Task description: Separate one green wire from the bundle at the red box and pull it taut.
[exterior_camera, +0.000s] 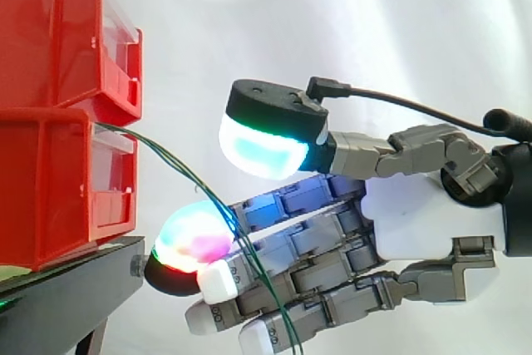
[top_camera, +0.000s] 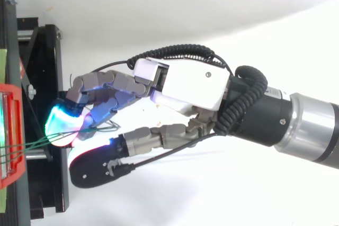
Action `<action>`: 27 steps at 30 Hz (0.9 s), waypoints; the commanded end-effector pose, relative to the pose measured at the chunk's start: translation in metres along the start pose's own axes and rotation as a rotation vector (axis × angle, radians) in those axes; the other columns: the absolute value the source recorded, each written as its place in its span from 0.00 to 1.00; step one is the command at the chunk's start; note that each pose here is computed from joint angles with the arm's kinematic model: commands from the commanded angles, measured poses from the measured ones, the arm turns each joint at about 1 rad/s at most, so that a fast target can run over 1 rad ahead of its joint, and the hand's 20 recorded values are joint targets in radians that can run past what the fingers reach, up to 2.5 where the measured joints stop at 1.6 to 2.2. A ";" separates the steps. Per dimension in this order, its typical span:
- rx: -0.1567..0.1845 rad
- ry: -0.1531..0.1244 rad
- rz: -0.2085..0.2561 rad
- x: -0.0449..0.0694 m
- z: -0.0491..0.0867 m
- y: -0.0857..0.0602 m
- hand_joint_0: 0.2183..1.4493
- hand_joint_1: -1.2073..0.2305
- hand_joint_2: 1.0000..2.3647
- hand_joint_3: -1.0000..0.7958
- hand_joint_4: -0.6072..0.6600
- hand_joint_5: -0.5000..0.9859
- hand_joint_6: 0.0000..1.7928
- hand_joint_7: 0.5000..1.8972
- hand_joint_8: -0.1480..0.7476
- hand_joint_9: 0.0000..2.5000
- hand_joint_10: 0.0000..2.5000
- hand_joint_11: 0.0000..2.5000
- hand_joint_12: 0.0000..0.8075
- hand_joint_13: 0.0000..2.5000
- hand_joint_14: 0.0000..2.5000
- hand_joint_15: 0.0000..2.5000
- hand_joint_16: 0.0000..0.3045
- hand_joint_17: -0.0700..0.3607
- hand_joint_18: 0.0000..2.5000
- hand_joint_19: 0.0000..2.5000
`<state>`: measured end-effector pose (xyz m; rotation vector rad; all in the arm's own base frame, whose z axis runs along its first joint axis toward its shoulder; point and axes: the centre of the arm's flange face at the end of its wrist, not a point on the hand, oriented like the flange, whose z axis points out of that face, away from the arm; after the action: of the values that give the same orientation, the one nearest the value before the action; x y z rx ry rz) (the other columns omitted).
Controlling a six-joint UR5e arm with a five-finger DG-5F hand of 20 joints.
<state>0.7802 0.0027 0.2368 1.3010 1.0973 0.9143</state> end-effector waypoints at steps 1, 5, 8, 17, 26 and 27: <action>-0.002 -0.001 0.002 -0.005 0.001 0.001 0.30 0.37 0.01 0.34 0.61 0.23 0.42 0.31 0.45 0.28 0.01 0.15 0.38 0.18 0.00 0.05 0.17 0.44 0.19 0.17; -0.004 0.013 0.007 -0.008 0.003 0.000 0.31 0.34 0.01 0.35 0.61 0.21 0.47 0.24 0.45 0.29 0.01 0.18 0.39 0.19 0.00 0.07 0.17 0.44 0.21 0.18; -0.003 0.020 0.012 -0.011 0.005 0.002 0.31 0.33 0.01 0.35 0.60 0.21 0.49 0.23 0.45 0.29 0.01 0.19 0.39 0.20 0.00 0.07 0.17 0.44 0.21 0.18; -0.012 0.017 0.026 -0.012 0.007 0.009 0.31 0.32 0.01 0.38 0.59 0.21 0.51 0.23 0.46 0.30 0.01 0.21 0.40 0.21 0.00 0.09 0.18 0.44 0.22 0.18; -0.004 0.040 0.032 -0.010 0.007 0.015 0.30 0.36 0.01 0.37 0.59 0.23 0.50 0.28 0.46 0.32 0.01 0.22 0.40 0.21 0.00 0.09 0.17 0.44 0.22 0.19; -0.003 0.042 0.032 -0.009 0.007 0.016 0.30 0.35 0.01 0.38 0.58 0.23 0.50 0.28 0.46 0.32 0.01 0.22 0.40 0.21 0.00 0.10 0.17 0.44 0.22 0.19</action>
<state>0.7858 -0.0081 0.2508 1.3013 1.1028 0.9662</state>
